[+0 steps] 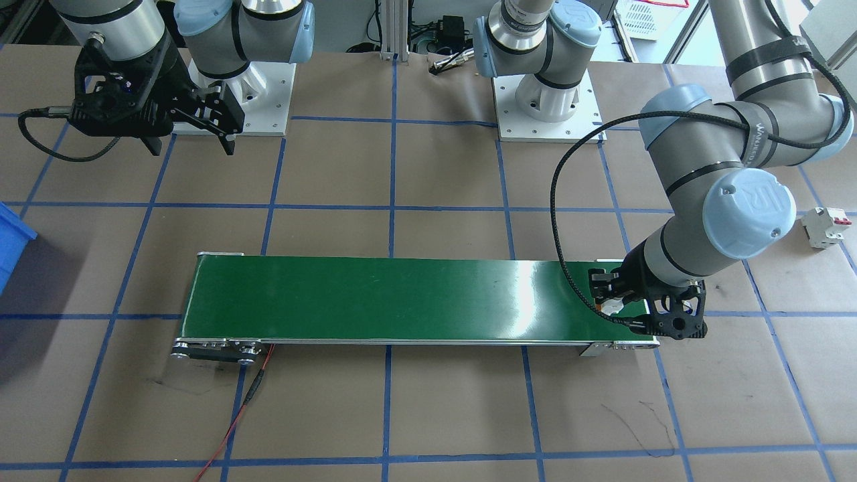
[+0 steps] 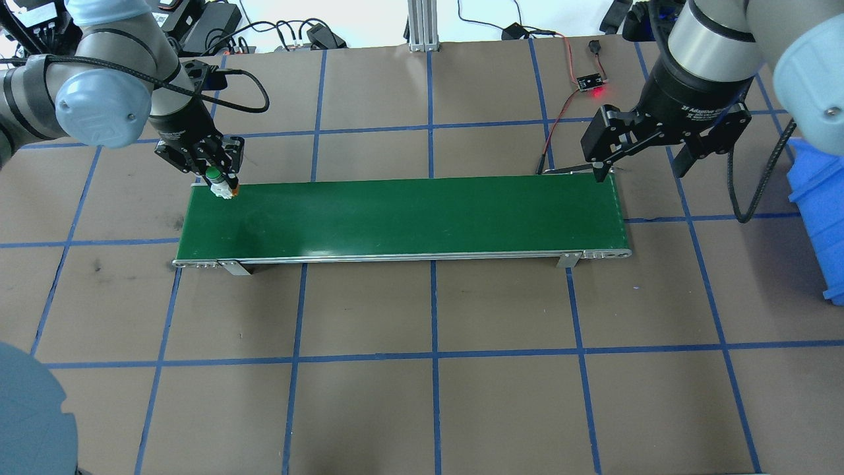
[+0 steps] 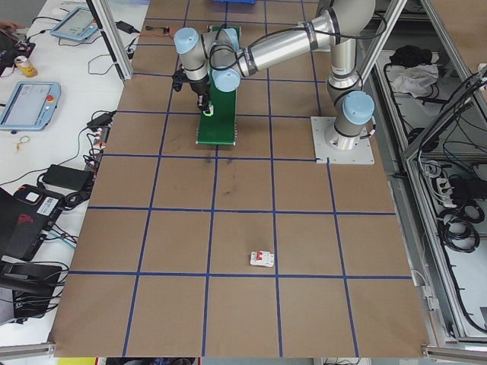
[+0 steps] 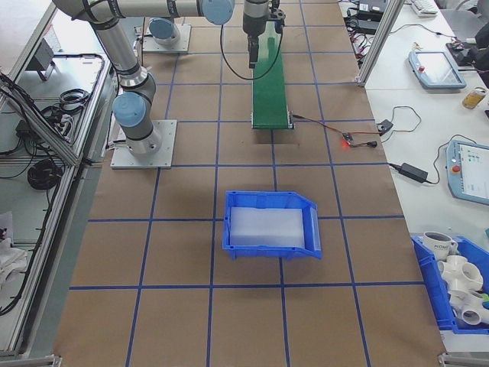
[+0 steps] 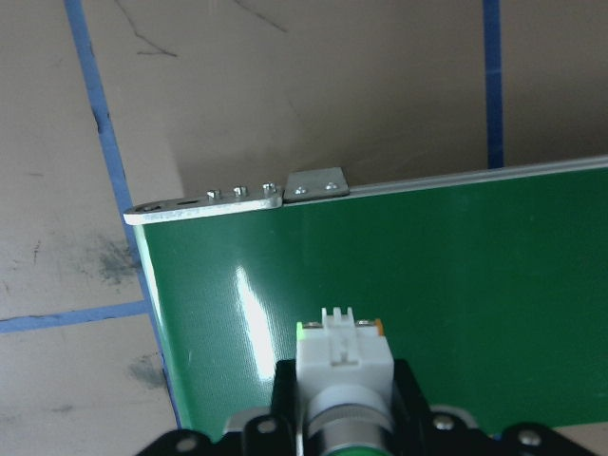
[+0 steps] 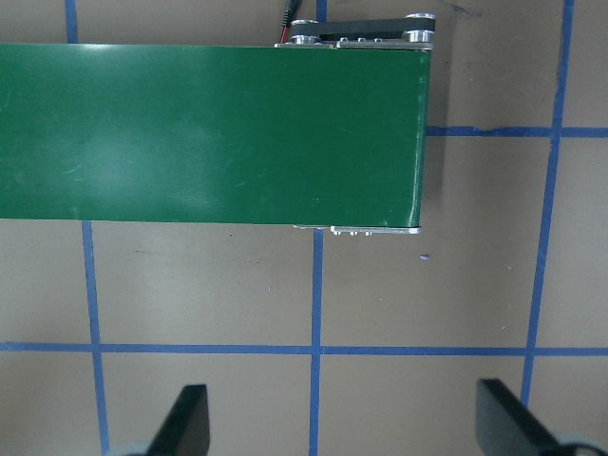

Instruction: Move button from left to right

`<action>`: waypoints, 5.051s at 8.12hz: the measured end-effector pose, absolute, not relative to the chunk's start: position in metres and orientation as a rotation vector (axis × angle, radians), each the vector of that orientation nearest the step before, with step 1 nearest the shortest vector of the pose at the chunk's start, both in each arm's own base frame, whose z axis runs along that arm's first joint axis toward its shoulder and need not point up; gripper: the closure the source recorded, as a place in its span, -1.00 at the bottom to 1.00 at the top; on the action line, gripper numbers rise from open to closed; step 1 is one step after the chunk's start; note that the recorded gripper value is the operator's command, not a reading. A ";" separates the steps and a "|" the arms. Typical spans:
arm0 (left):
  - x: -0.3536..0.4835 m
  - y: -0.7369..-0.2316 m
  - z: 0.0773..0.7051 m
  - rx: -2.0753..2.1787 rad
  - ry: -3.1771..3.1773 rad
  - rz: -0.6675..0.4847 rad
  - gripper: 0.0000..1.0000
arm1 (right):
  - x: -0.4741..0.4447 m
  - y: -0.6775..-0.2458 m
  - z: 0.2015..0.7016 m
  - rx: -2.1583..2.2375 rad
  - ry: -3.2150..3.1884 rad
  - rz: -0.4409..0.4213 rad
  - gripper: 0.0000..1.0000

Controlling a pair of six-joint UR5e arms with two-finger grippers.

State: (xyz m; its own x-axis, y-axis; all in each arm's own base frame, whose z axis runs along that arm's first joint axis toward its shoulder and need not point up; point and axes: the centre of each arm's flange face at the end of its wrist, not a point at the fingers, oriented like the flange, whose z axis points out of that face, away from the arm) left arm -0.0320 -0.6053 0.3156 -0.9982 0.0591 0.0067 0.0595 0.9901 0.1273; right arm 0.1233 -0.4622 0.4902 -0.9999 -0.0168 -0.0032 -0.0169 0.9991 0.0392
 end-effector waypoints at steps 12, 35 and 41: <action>-0.064 -0.592 0.268 -0.013 -3.128 -0.233 -1.00 | 0.124 -0.462 0.490 -0.028 3.138 0.063 -1.00; -0.153 -0.513 0.510 -0.065 -3.172 0.095 -1.00 | 0.129 -0.577 0.322 -0.015 2.866 -0.055 -0.87; -0.151 -0.514 0.515 -0.096 -3.169 0.135 -1.00 | 0.154 -0.573 0.322 0.173 2.854 -0.055 -0.88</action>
State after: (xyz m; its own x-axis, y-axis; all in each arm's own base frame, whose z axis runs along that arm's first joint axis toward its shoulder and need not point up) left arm -0.1511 -0.5139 0.5149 -0.9977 0.0588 -0.0347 0.0616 0.9946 -0.0841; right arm 0.1539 -0.5726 0.3216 -0.9535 0.1132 -0.2794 0.1238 0.9921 -0.0205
